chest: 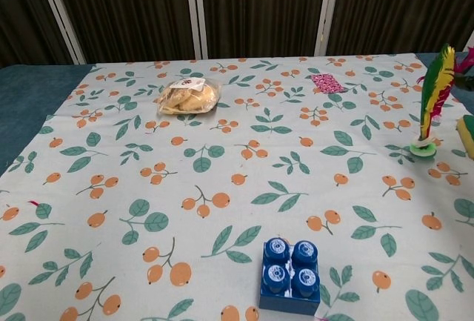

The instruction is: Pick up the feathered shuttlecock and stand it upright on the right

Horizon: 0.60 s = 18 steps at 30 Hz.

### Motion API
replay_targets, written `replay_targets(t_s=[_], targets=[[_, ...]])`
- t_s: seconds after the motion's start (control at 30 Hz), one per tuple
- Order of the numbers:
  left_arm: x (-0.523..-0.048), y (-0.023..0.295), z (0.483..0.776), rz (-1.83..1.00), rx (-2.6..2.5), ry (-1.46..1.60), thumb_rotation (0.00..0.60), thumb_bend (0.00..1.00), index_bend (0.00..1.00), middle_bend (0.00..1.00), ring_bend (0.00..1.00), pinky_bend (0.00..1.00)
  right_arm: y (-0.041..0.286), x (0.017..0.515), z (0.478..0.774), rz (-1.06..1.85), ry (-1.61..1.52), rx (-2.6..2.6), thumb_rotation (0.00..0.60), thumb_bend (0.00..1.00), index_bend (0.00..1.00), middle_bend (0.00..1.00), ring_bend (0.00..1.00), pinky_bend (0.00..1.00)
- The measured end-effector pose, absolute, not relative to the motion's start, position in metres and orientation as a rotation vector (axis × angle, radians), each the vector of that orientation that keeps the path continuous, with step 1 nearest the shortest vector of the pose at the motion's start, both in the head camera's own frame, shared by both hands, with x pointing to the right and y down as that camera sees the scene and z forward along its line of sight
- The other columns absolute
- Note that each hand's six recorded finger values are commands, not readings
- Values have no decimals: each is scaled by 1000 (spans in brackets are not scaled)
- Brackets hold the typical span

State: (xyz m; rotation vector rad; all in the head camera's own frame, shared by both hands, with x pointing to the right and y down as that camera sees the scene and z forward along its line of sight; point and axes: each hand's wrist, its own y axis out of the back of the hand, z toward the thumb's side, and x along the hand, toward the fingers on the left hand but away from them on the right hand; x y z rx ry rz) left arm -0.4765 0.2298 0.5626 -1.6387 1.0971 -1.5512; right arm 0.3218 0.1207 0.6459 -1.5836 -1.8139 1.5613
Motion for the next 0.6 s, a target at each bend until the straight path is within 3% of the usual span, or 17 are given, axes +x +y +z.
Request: replay_targets(t_s=[0.33, 0.47, 0.6], targets=[[-476, 230, 562, -1550, -1639, 1095, 600, 118, 0, 0, 0, 0, 127, 330, 646, 1591, -1810, -1576, 600, 455, 584, 252, 0, 0], [-476, 231, 563, -1551, -1641, 1095, 600, 116, 0, 0, 0, 0, 129, 333, 647, 1597, -1789, -1564, 600, 429, 401, 139, 0, 0], [-476, 230, 562, -1548, -1637, 1099, 600, 118, 0, 0, 0, 0, 128, 335, 641, 1576, -1768, -1540, 600, 407, 278, 51, 0, 0]])
